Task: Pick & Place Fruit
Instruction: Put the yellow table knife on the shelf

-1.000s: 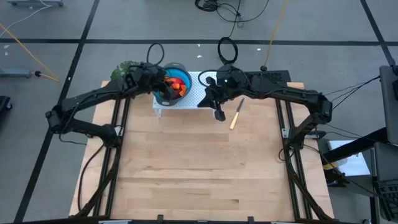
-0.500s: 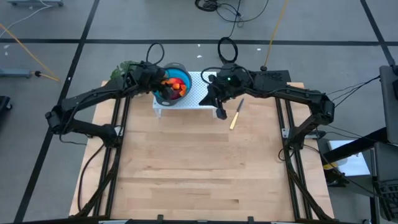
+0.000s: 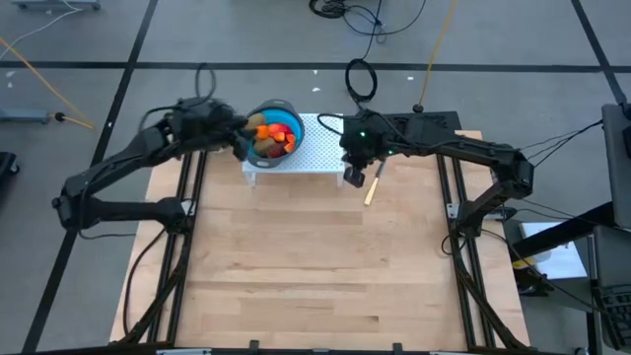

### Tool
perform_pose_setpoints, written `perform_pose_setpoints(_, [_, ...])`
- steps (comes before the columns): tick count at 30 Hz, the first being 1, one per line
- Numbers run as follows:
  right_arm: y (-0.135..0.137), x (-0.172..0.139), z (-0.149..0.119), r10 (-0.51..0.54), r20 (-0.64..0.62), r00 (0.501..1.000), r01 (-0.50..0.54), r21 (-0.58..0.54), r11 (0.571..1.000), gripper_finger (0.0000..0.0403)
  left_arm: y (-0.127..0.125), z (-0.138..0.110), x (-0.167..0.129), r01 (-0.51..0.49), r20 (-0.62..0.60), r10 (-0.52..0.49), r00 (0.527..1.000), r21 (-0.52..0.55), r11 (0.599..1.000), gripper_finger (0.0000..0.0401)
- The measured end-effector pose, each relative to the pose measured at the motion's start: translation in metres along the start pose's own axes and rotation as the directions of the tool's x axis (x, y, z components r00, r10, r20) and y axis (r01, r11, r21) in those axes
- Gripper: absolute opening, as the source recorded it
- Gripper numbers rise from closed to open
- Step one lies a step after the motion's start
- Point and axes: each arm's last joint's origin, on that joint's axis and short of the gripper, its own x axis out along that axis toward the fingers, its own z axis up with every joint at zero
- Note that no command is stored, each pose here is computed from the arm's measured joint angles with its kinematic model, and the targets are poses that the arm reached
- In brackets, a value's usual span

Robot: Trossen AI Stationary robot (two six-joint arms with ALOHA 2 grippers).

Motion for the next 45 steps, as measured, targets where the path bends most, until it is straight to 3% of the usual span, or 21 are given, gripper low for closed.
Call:
perform_pose_setpoints(8, [-0.003, -0.003, -0.017, -0.099, -0.176, 0.979, 0.142, 0.246, 0.959, 0.0001, -0.008, -0.001, -0.044, 0.072, 0.090, -0.073, 0.993, 0.013, 0.997, 0.0113])
perform_pose_setpoints(17, [-0.002, -0.005, -0.026, -0.093, -0.265, 0.960, 0.169, 0.280, 0.945, 0.0004, -0.020, -0.006, -0.058, 0.163, 0.089, -0.169, 0.982, 0.069, 0.984, 0.0008])
perform_pose_setpoints(20, [-0.002, -0.005, -0.027, -0.093, -0.274, 0.957, 0.193, 0.366, 0.910, 0.0005, -0.025, -0.007, -0.059, 0.189, 0.083, -0.197, 0.977, 0.090, 0.978, 0.0010])
perform_pose_setpoints(24, [-0.002, -0.006, -0.030, -0.092, -0.310, 0.946, 0.250, 0.523, 0.814, 0.0015, -0.030, -0.015, -0.052, 0.227, 0.086, -0.237, 0.968, 0.113, 0.967, 0.0014])
perform_pose_setpoints(30, [-0.002, 0.004, -0.042, -0.090, -0.363, 0.927, 0.282, 0.520, 0.806, 0.0034, -0.031, -0.041, -0.045, 0.303, 0.137, -0.314, 0.939, 0.099, 0.948, 0.0006])
perform_pose_setpoints(35, [-0.002, 0.017, -0.057, -0.089, -0.412, 0.907, 0.328, 0.557, 0.763, 0.0047, -0.026, -0.063, -0.049, 0.333, 0.180, -0.341, 0.923, 0.074, 0.940, 0.0002])
perform_pose_setpoints(45, [-0.006, 0.042, -0.083, -0.121, -0.454, 0.883, 0.431, 0.680, 0.593, 0.0082, -0.017, -0.102, -0.061, 0.378, 0.211, -0.388, 0.897, 0.087, 0.922, 0.0002])
